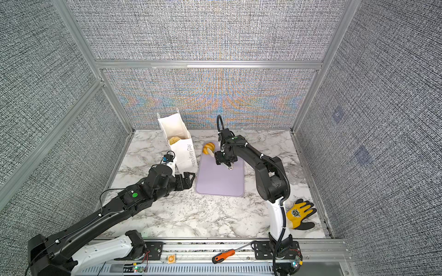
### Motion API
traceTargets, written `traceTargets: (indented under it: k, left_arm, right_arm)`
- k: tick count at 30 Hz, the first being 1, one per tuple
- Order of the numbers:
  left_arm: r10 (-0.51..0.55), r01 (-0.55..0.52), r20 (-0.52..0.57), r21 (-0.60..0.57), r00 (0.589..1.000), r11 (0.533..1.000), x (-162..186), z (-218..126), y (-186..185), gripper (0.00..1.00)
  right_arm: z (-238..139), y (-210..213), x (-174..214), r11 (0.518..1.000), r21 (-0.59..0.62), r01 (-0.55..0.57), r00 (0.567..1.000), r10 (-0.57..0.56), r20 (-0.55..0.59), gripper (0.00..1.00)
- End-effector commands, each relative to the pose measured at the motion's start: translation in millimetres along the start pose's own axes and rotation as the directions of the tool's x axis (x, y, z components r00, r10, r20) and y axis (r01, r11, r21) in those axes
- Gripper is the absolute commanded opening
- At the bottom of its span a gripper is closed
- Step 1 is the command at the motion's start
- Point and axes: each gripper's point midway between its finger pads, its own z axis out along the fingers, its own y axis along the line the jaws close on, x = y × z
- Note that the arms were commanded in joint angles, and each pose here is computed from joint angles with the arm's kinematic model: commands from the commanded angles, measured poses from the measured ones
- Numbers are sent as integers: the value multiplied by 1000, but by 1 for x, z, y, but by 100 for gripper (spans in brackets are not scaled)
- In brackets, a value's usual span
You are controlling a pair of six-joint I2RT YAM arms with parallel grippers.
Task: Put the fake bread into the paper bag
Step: 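Move the tongs down to the round striped roll while left gripper lowers bag, then close the tongs around the round striped roll with the right gripper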
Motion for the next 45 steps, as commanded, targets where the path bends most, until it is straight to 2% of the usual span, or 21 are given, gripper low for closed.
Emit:
traceTargets:
  k: [1,11,17,24,29,33,36,41,45]
  left_arm:
    - [-17,17,33,10,999,1000,-7,4,-4,92]
    - [2,-2,12,10,1000,1000,-6,12,-8,92]
    - [9,-9,4,4,1000,1000,-4,14,-8,92]
    - [14,-14,5,-6,1000,1000,-4,13,-5,92]
    - [14,-14,4,-5,1000,1000,-4,13,-5,92]
    - [18,-18,-1,-5,1000,1000,-2,13,-5,92]
    - [21,-21,-2,-4,1000,1000,-2,14,-5,92]
    - [21,-21,-6,1,1000,1000,-1,15,-6,92]
    - [20,-20,-6,8,1000,1000,-2,15,-8,92]
  right_arm:
    - [2,9,-11,999,-37,-22,1000,22,20,73]
    - [21,14,-25,999,-27,-40,999,40,4,74]
    - [34,8,-18,1000,8,-1,999,2,-44,73]
    - [30,4,0,996,8,94,989,-92,-114,59]
    - [16,5,21,984,-42,173,973,-177,-149,59]
    - [3,2,45,960,-81,270,943,-280,-182,59]
    - [-7,-1,59,945,-122,303,929,-321,-185,60]
    - [-11,-18,70,949,-103,298,928,-313,-202,65]
    - [-19,-20,62,966,-77,247,950,-257,-178,69]
